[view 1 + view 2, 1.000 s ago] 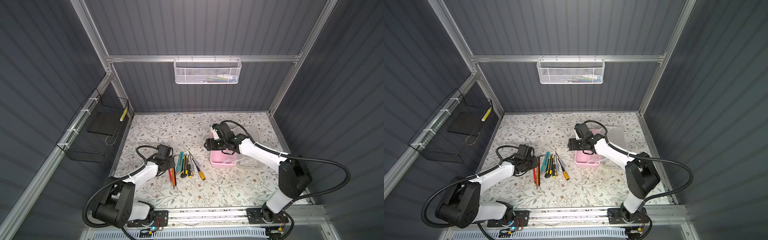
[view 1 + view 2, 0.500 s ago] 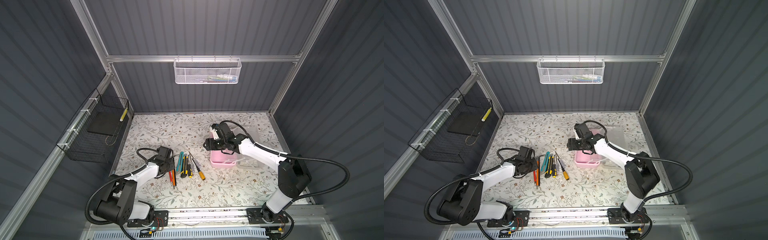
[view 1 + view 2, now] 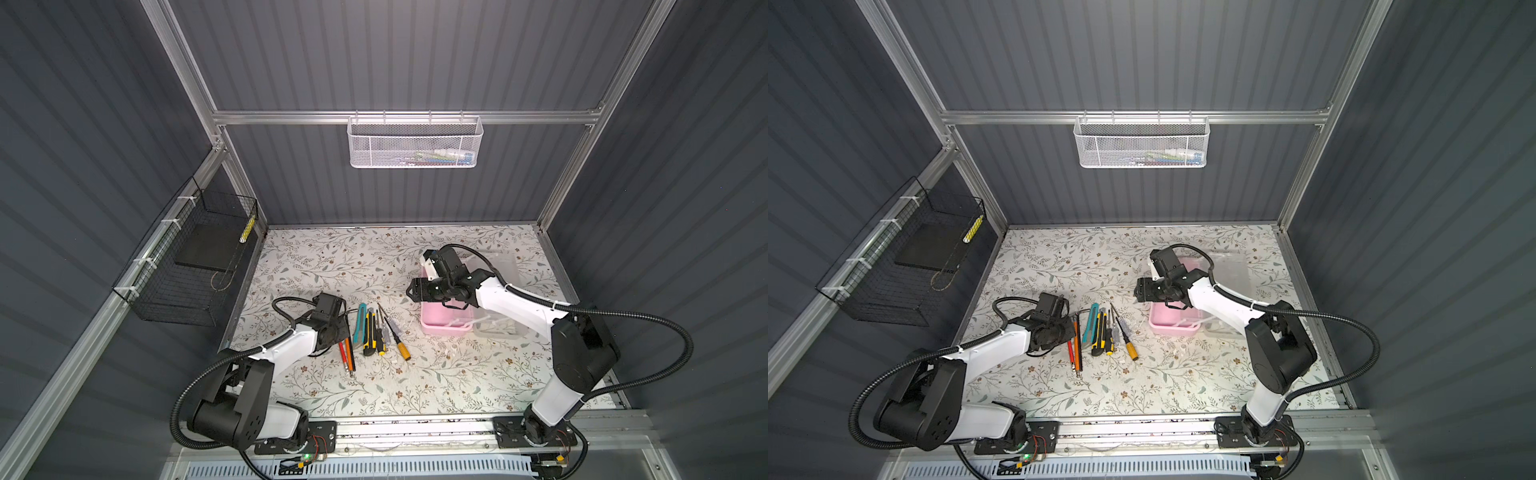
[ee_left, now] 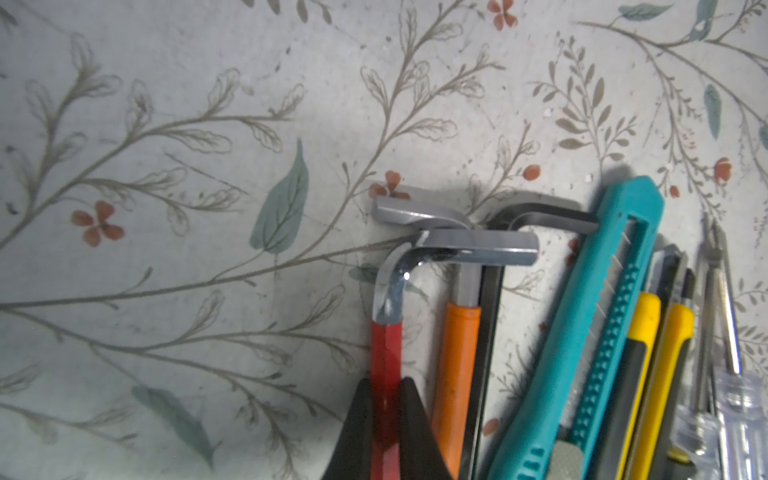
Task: Pack the tool kit
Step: 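Lower the left gripper and grasp the red-handled hex key, then lift the red-handled hex key and carry it over the pink box, then lower the hex key into the pink box and open the left gripper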
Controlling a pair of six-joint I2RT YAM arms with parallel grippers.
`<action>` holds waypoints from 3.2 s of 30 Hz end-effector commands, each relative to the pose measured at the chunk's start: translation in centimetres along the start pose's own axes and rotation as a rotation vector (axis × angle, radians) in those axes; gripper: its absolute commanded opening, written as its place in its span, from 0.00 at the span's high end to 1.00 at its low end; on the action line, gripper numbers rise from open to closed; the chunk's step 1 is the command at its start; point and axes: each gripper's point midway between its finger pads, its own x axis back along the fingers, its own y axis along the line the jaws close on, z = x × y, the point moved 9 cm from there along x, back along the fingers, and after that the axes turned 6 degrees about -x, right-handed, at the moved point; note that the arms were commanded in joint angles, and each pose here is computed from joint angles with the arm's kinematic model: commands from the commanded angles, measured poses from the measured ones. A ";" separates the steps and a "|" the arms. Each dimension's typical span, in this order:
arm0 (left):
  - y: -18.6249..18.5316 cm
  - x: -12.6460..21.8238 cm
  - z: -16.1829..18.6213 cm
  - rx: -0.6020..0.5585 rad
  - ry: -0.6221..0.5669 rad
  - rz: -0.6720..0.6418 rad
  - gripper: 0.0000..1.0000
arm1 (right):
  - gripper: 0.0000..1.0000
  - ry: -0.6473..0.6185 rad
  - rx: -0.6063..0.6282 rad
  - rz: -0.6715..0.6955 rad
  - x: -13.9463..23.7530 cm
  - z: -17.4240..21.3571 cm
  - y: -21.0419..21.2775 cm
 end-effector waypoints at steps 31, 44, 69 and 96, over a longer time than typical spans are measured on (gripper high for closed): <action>-7.0 6.1 -7.8 -0.115 -0.132 0.308 1.00 | 0.30 -0.147 -0.099 -0.123 4.9 -2.0 -0.8; -21.8 5.1 -10.0 -0.243 -0.146 0.682 1.00 | 0.29 -0.309 -0.130 -0.045 11.3 -2.9 -3.2; -29.8 -2.0 -8.4 -0.298 -0.031 0.629 1.00 | 0.29 -0.335 -0.191 -0.004 12.0 -1.6 -6.7; -24.7 -1.8 -7.4 -0.228 -0.117 0.352 1.00 | 0.27 -0.278 -0.205 -0.002 9.5 -2.3 -7.5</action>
